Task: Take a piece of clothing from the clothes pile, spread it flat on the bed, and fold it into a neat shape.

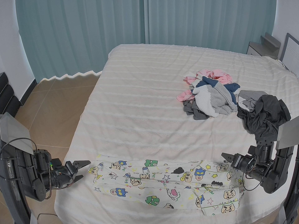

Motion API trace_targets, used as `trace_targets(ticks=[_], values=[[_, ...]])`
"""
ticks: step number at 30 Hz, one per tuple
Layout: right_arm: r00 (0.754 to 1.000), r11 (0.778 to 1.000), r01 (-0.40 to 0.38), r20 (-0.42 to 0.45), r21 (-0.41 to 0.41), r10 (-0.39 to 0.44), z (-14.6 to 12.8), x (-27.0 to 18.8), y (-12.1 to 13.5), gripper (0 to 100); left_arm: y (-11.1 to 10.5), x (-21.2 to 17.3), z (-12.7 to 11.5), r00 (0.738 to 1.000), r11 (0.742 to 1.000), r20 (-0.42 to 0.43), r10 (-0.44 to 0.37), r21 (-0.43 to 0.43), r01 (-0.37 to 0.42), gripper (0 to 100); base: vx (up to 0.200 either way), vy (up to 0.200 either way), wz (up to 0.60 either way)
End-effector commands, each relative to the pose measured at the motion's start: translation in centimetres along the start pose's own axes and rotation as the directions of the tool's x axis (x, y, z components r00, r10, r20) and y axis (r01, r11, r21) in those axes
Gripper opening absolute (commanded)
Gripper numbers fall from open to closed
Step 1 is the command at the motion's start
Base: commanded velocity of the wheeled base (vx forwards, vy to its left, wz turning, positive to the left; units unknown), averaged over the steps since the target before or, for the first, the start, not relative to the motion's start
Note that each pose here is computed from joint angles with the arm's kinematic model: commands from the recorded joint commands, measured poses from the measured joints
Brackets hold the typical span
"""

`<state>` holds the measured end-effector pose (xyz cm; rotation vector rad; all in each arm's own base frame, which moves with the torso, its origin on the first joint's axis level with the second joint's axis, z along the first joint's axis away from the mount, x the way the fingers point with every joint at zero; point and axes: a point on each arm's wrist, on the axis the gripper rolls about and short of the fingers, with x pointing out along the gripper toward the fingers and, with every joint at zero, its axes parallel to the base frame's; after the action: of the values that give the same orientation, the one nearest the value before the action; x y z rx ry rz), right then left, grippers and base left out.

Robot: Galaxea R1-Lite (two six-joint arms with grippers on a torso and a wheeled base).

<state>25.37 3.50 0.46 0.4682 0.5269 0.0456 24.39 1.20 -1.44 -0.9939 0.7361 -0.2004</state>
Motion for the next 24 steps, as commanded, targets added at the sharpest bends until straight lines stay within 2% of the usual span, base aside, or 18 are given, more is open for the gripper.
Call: trace_targets(ticks=[1, 5, 7, 10, 13, 16, 24], values=[[0.989, 0.997, -0.068, 0.127, -0.028, 0.071, 2.3, -0.8, 2.2, 100, -0.1, 0.0, 0.1, 1.000, 1.000, 0.009, -0.010, 0.008, 0.010, 100, 0.000, 0.000, 0.00], [0.979, 0.985, -0.152, 0.123, -0.079, 0.161, 1.9, -1.1, 4.8, 100, -0.1, 0.0, 0.1, 1.000, 1.000, 0.009, -0.010, 0.008, 0.010, 100, 0.000, 0.000, 0.00], [0.976, 0.975, -0.192, 0.084, -0.114, 0.202, 1.0, -0.7, 6.1, 100, -0.1, 0.0, 0.1, 1.000, 1.000, 0.009, -0.010, 0.008, 0.010, 100, 0.000, 0.000, 0.00], [0.975, 0.967, -0.215, 0.023, -0.138, 0.220, 0.0, 0.5, 7.4, 100, -0.1, 0.0, 0.1, 1.000, 1.000, 0.009, -0.010, 0.008, 0.010, 100, 0.000, 0.000, 0.00], [0.977, 0.966, -0.214, -0.019, -0.146, 0.214, -0.5, 1.3, 8.0, 100, -0.1, 0.0, 0.1, 1.000, 1.000, 0.009, -0.010, 0.008, 0.010, 100, 0.000, 0.000, 0.00], [0.984, 0.973, -0.168, -0.087, -0.159, 0.156, -1.4, 2.8, 7.8, 100, -0.1, 0.1, 0.1, 1.000, 1.000, 0.010, -0.011, 0.009, 0.011, 100, 0.000, 0.000, 0.00], [0.981, 0.967, -0.156, -0.145, -0.202, 0.128, -3.1, 4.3, 7.4, 100, -0.1, 0.1, 0.1, 1.000, 1.000, 0.008, -0.010, 0.012, 0.010, 100, 0.000, 0.000, 0.00]])
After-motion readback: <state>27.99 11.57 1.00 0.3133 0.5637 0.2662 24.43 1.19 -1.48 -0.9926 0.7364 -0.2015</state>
